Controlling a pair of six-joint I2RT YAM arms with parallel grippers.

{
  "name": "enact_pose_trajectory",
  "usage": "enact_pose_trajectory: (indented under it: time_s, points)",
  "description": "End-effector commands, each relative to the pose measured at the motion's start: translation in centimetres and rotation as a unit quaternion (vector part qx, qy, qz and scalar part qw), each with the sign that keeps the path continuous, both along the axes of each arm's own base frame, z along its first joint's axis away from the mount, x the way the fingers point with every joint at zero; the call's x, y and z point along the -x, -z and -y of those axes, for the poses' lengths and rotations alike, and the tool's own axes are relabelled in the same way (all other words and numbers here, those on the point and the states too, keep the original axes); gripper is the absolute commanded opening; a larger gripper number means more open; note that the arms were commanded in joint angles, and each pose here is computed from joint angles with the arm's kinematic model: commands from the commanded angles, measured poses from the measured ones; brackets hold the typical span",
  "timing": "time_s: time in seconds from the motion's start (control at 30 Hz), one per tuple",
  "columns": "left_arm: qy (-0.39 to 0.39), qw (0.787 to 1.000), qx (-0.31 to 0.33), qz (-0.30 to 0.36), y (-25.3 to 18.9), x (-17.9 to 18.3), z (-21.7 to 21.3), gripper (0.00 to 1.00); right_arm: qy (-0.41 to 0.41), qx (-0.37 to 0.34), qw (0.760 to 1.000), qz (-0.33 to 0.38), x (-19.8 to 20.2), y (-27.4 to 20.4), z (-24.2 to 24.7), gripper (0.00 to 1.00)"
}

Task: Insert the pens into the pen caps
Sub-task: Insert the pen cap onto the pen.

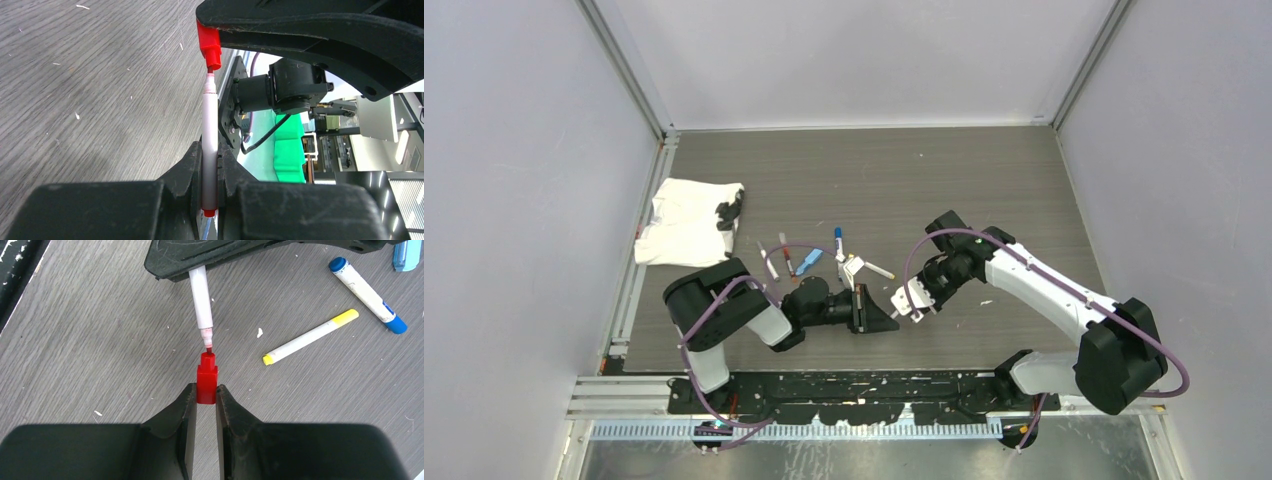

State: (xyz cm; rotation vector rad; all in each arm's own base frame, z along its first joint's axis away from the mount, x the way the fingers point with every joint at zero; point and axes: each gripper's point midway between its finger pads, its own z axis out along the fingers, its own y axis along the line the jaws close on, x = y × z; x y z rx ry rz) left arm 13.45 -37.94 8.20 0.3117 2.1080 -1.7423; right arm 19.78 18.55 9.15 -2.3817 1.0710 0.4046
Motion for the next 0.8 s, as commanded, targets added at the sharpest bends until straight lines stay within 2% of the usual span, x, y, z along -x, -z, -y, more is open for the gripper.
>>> enact_pose_trajectory:
  time_s: [0.0,0.43,0.77]
  points:
    - [0.003,0.999,0.029,0.024,-1.6,-0.5,0.6,0.01,-0.023,-0.02,1.0,0.003,0.7,-0.9,-0.7,0.01]
    - [0.006,0.999,0.029,0.018,-1.4,-0.6,0.9,0.01,-0.047,-0.015,0.999,0.003,1.4,-0.6,-1.2,0.01]
    - [-0.003,0.999,0.013,-0.031,-0.1,-1.4,0.7,0.01,-0.086,0.015,0.996,0.016,2.3,0.6,-1.8,0.01]
